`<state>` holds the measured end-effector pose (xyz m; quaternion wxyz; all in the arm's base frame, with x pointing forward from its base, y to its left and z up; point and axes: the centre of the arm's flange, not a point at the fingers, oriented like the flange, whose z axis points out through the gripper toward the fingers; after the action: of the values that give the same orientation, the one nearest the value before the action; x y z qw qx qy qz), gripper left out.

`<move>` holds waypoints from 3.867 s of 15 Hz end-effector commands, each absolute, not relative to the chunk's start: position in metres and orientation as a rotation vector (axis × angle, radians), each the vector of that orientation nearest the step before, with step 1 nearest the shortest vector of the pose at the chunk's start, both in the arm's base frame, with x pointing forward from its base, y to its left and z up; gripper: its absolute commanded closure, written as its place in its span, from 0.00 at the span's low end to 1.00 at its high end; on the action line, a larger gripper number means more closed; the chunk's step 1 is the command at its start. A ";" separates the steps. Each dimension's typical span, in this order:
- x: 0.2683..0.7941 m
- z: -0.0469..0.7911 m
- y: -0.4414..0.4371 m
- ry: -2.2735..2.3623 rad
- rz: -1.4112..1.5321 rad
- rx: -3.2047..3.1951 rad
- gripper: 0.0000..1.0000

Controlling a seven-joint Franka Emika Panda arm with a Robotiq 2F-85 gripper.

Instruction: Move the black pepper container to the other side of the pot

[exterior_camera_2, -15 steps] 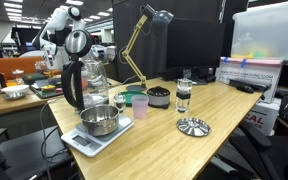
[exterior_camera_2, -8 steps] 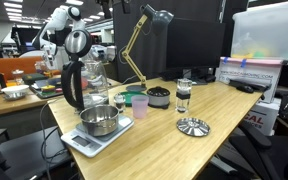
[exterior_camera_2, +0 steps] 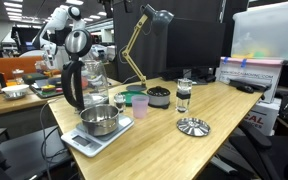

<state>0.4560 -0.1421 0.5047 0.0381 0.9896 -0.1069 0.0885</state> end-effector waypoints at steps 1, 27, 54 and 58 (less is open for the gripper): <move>0.462 0.501 -0.143 -0.354 0.250 3.064 0.00; 0.526 0.380 -0.105 -0.208 0.052 3.171 0.00; 0.549 0.273 -0.074 0.052 -0.208 3.126 0.00; 0.557 0.259 -0.066 0.037 -0.185 3.087 0.00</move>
<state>0.5472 -0.0702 0.2670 0.0046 0.9975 0.0167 -0.0687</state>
